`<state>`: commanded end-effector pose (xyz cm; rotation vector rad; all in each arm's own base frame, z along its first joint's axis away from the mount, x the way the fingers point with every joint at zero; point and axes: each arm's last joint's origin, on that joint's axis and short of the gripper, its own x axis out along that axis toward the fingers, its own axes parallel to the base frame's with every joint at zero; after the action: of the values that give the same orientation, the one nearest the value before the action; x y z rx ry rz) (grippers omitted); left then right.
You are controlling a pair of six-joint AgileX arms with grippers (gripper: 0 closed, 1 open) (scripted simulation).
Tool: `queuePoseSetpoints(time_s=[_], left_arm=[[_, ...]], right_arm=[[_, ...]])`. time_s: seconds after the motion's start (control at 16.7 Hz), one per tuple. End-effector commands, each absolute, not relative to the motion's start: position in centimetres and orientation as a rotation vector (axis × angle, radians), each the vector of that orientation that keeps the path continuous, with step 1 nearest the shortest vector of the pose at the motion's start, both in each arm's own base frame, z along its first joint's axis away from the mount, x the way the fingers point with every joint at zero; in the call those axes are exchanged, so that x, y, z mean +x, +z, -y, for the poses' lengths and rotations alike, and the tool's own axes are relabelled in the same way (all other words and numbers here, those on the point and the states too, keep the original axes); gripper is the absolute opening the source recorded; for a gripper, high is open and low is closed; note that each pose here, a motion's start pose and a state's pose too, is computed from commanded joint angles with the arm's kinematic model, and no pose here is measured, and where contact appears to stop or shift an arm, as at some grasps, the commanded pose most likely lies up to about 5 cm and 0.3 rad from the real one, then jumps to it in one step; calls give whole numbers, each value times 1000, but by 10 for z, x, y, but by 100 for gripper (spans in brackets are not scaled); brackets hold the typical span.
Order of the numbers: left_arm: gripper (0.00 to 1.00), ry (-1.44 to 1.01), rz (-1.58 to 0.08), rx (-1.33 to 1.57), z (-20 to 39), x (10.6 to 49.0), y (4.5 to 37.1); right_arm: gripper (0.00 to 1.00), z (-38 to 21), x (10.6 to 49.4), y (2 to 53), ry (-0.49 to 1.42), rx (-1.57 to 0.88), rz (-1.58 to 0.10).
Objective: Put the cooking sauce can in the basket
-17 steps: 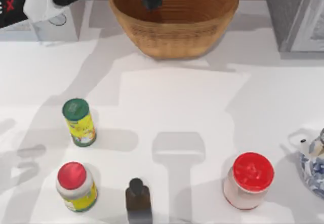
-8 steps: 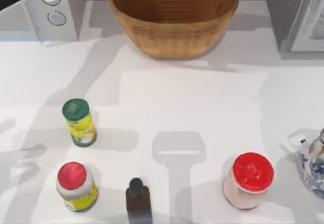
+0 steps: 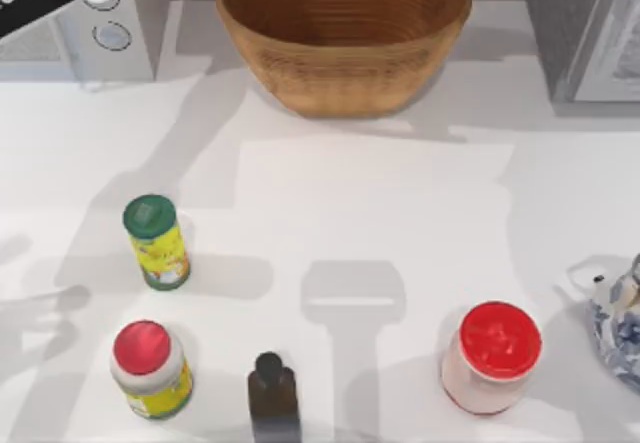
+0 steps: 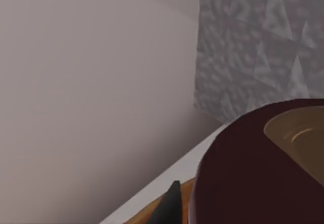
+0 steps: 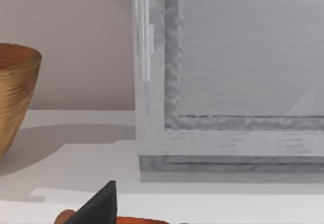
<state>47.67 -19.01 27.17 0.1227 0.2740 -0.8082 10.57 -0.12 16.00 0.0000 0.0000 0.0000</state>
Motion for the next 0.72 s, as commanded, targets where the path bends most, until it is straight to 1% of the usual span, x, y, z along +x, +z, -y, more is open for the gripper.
queuePoseSetpoints(time_s=[0.42, 0.72], left_arm=[[0, -811, -279, 121, 212, 496, 249], [0, -809, -278, 121, 215, 498, 246]], right_arm=[[100, 1, 106, 160, 0, 0, 0], [100, 1, 106, 160, 0, 0, 0]])
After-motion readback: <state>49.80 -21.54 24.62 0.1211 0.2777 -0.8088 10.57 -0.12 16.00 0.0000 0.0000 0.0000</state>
